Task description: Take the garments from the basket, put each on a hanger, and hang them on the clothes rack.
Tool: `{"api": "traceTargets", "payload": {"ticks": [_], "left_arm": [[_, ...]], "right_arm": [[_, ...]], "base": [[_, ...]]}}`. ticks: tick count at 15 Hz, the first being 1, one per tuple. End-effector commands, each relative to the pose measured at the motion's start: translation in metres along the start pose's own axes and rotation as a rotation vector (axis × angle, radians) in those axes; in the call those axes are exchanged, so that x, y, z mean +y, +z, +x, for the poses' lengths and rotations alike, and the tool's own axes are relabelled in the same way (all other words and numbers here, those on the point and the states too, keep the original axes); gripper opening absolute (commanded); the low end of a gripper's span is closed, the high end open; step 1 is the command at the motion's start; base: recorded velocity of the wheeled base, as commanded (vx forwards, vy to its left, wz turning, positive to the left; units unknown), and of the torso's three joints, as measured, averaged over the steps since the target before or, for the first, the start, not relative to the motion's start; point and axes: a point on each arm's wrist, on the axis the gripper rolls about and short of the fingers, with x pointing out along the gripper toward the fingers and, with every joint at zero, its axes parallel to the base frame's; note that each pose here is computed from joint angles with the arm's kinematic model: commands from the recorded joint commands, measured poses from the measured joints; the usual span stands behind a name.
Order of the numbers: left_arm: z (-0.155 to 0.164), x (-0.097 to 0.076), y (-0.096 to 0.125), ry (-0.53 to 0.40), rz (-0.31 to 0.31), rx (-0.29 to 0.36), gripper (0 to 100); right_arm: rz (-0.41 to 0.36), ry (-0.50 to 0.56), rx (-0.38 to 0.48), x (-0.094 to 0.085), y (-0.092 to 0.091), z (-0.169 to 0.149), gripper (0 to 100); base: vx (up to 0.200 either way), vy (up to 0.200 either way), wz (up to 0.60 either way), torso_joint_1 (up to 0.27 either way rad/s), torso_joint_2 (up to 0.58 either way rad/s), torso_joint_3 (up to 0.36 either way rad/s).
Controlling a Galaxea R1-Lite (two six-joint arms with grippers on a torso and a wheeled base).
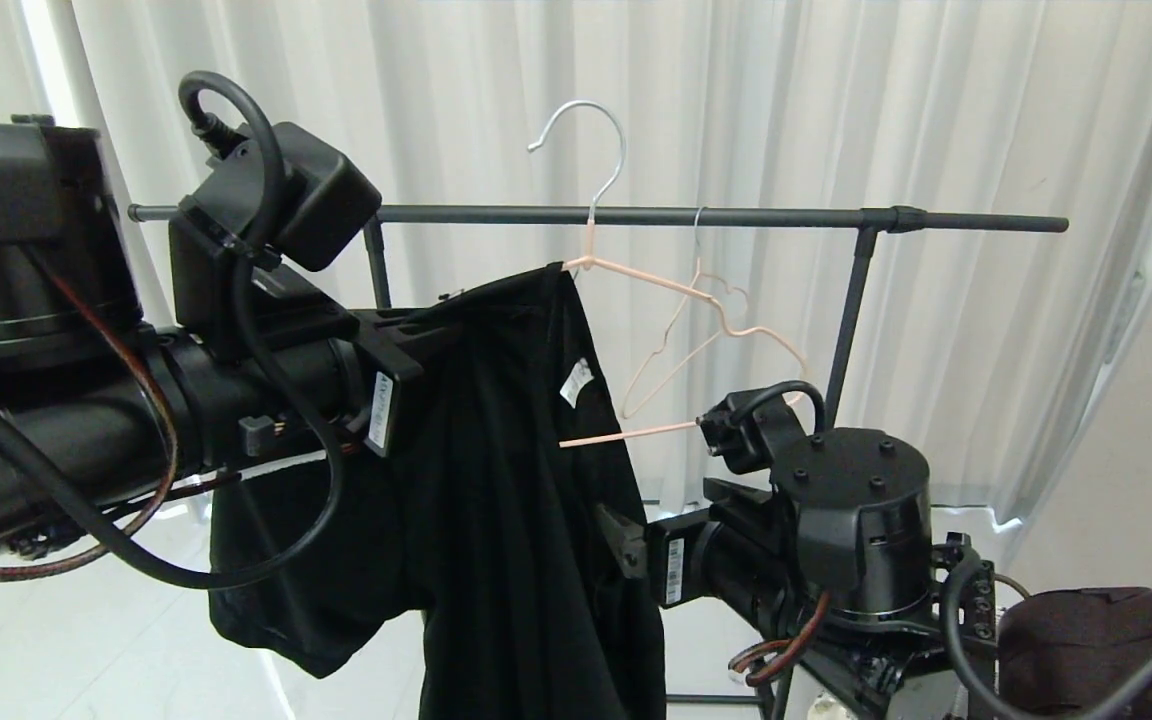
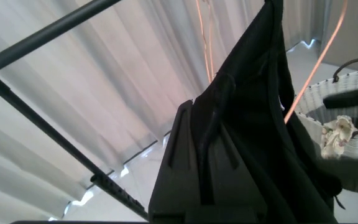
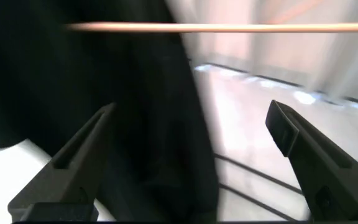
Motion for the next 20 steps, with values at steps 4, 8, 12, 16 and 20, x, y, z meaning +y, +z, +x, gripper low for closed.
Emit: {"api": "traceTargets", "payload": {"ticks": [4,8,12,16,20], "left_arm": [[-0.001,-0.001,0.005,-0.004,0.001,-0.019,0],[-0.003,-0.001,0.004,0.000,0.001,-0.018,0],[-0.015,0.005,-0.003,0.046,-0.003,-0.018,0],[-0.022,0.004,-0.013,0.069,0.001,-0.023,0],[-0.039,-0.011,-0.051,0.028,0.006,0.080,0]], "right_arm": [[-0.047,-0.040,0.058,-0.009,-0.019,0.000,100],[-0.150,-0.131,0.107,-0.034,-0.031,-0.001,100],[-0.161,-0.357,0.049,-0.094,-0.003,0.004,100],[-0.153,-0.458,0.006,-0.128,0.018,-0.003,100],[-0.125,-0.412,-0.047,-0.136,0.036,-0.016,100]], "base": [[0.000,0.000,0.00,0.000,0.00,0.000],[0.000,0.000,0.00,0.000,0.00,0.000],[0.000,0.000,0.00,0.000,0.00,0.000],[0.000,0.000,0.00,0.000,0.00,0.000],[0.000,0.000,0.00,0.000,0.00,0.000]]}}
